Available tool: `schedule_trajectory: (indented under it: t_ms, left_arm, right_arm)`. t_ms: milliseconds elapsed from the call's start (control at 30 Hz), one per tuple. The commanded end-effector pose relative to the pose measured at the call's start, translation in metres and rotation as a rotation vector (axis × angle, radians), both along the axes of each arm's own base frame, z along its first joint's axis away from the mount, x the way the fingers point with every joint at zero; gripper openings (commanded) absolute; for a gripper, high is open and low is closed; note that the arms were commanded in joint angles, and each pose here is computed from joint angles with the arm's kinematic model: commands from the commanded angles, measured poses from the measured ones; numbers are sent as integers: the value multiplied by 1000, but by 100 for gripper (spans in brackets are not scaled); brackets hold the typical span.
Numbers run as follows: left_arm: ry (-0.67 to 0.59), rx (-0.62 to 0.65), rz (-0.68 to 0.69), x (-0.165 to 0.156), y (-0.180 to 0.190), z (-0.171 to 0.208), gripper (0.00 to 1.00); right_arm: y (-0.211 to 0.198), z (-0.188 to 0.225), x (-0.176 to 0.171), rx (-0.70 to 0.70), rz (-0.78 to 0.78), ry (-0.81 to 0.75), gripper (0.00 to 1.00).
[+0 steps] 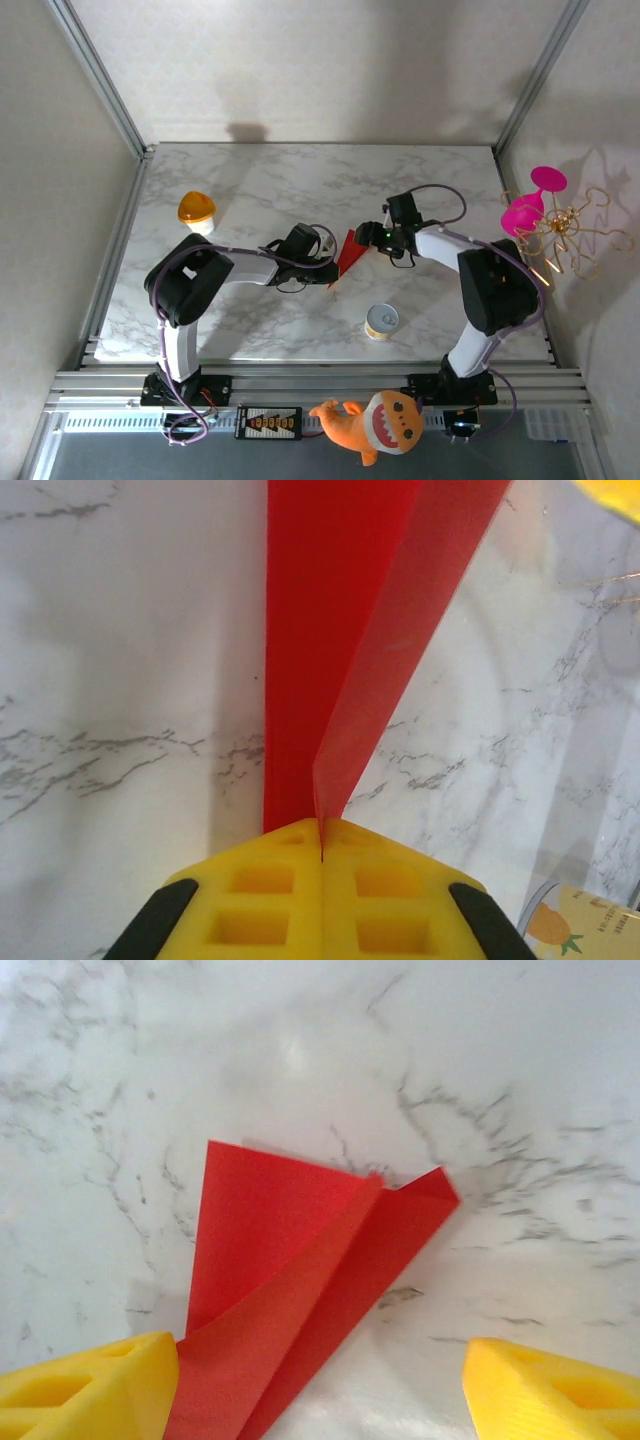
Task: Fold a paper plane with a square sheet of paper (pick it up from the middle)
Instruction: Fold the wing for the fifth time at the center of the table.
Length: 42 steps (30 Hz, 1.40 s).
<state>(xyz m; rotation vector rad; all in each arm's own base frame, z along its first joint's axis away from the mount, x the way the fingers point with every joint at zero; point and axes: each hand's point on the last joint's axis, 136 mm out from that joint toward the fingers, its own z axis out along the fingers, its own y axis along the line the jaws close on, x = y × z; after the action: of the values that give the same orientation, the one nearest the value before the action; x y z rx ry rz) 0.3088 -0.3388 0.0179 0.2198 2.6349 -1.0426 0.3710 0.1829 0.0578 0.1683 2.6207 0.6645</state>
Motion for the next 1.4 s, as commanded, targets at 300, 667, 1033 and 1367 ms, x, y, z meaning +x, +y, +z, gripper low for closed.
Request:
schedule_trajectory:
  t_ms: [300,667,1033,1367]
  left_arm:
    - [67,131,-1,-10,17,-33,5]
    - [82,145,-10,-12,16,-36,5]
    - [98,151,-18,-14,15,-40,5]
    - [109,158,-23,-17,17,-42,6]
  right_arm:
    - [42,40,-27,224,146,-117,37]
    - [82,6,-35,233,228,-26,23]
    - [69,-17,-32,144,176,17,22]
    - [65,-25,-30,104,161,30,22]
